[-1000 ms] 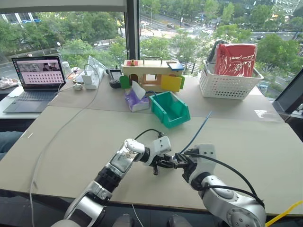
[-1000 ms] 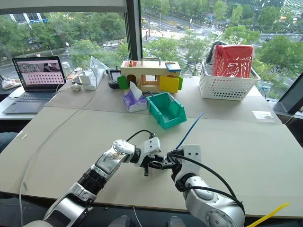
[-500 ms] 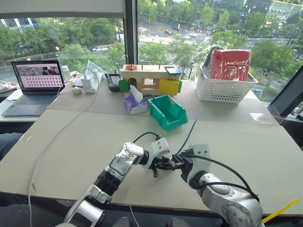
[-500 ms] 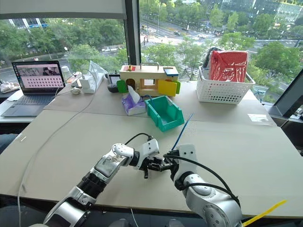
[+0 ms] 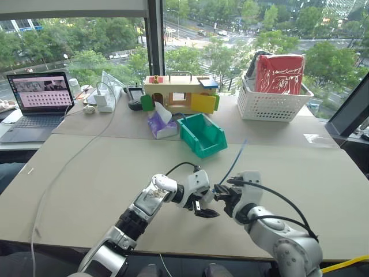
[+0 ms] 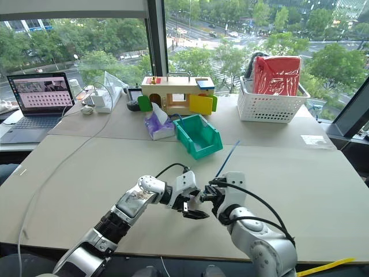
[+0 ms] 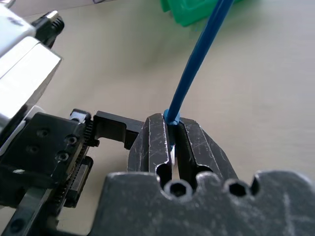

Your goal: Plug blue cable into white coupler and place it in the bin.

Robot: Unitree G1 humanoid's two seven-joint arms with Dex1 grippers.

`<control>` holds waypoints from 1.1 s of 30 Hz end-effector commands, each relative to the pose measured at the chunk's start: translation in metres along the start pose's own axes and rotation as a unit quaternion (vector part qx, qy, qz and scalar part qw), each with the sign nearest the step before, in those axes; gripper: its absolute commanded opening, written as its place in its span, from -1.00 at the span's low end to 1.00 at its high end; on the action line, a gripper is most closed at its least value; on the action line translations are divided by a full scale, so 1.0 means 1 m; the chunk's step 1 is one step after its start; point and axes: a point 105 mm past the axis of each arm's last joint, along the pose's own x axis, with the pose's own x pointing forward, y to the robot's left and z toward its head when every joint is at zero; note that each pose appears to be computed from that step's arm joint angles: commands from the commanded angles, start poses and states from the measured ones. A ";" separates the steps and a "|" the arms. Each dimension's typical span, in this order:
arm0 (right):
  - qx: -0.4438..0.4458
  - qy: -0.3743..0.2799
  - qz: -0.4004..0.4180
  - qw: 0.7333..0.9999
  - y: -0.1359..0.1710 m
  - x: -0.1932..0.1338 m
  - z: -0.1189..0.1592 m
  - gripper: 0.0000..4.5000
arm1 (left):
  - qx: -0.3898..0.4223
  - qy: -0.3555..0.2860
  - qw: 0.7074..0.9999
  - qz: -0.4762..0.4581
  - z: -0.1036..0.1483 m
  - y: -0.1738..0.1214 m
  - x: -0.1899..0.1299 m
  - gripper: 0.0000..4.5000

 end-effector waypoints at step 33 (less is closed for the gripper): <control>-0.228 -0.181 0.164 0.943 0.018 0.101 0.240 0.85 | -0.063 -0.253 0.926 0.272 -0.009 0.012 -0.150 1.00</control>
